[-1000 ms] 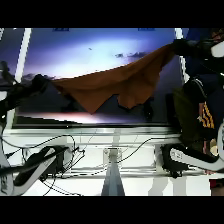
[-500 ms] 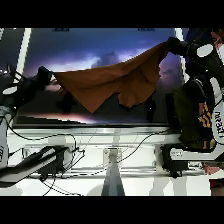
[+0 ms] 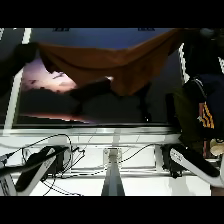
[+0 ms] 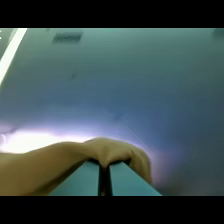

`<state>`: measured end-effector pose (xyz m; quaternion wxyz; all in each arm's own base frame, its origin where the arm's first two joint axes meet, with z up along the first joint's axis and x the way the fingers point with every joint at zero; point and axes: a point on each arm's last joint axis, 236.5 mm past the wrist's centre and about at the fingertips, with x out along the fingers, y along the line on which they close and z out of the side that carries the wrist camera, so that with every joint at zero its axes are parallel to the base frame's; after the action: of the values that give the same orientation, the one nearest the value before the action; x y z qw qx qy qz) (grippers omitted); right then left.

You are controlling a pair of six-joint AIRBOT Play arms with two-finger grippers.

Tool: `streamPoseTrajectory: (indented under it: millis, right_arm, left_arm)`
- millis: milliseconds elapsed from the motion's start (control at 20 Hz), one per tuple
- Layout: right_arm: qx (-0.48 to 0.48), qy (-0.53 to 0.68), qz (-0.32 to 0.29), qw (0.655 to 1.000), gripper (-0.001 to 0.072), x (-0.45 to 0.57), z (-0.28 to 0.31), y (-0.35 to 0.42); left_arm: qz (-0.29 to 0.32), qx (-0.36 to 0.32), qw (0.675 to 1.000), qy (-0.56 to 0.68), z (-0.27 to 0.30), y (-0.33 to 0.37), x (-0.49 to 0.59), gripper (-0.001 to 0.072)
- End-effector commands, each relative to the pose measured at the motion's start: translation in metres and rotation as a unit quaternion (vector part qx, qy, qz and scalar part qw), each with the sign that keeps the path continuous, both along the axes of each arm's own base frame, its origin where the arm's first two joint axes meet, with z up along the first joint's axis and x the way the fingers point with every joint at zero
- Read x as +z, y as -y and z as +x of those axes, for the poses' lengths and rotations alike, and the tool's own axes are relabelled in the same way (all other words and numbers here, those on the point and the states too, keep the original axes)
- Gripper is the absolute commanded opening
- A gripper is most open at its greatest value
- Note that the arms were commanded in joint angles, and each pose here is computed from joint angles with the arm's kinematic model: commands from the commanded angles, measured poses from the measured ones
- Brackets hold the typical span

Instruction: Fold the clothes and pants, and hang the long-sleeved shirts on hangers.

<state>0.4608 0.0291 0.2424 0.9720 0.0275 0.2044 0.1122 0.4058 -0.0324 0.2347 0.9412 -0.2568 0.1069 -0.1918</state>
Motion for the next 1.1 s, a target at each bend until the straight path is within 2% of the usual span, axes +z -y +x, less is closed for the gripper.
streamPoseTrajectory:
  millis: [0,200,300,400,500,600,700,900,1050]
  right_arm:
    - [0.002,0.096,-0.085,0.992,0.0015,0.089,-0.083,0.002]
    - [-0.003,0.219,-0.100,0.971,0.0015,0.172,-0.188,-0.010]
    - [-0.006,0.256,-0.103,0.961,0.0014,0.191,-0.220,-0.013]
    - [-0.006,0.258,-0.095,0.961,0.0014,0.193,-0.229,-0.015]
    - [-0.001,0.206,-0.070,0.976,0.0014,0.169,-0.209,-0.016]
    - [0.007,0.106,-0.033,0.994,0.0014,0.121,-0.171,-0.017]
    - [0.016,0.001,-0.015,1.000,0.0014,0.059,-0.123,-0.016]
    - [0.029,-0.174,0.042,0.983,0.0015,-0.076,-0.036,-0.021]
    - [0.033,-0.268,0.111,0.956,0.0015,-0.165,0.000,-0.035]
  left_arm:
    - [0.118,0.032,0.987,0.103,-0.063,-0.003,0.072,0.0014]
    - [0.225,0.120,0.955,0.152,-0.138,-0.011,0.111,0.0013]
    - [0.242,0.172,0.944,0.140,-0.163,-0.023,0.113,0.0013]
    - [0.219,0.221,0.945,0.102,-0.172,-0.043,0.101,0.0013]
    - [0.179,0.221,0.958,0.034,-0.164,-0.051,0.065,0.0013]
    - [0.134,0.178,0.972,-0.075,-0.149,-0.046,-0.004,0.0013]
    - [0.081,0.153,0.970,-0.170,-0.132,-0.049,-0.077,0.0013]
    - [0.019,0.170,0.943,-0.286,-0.099,-0.079,-0.182,0.0014]
    - [-0.016,0.180,0.940,-0.290,-0.060,-0.089,-0.214,0.0014]
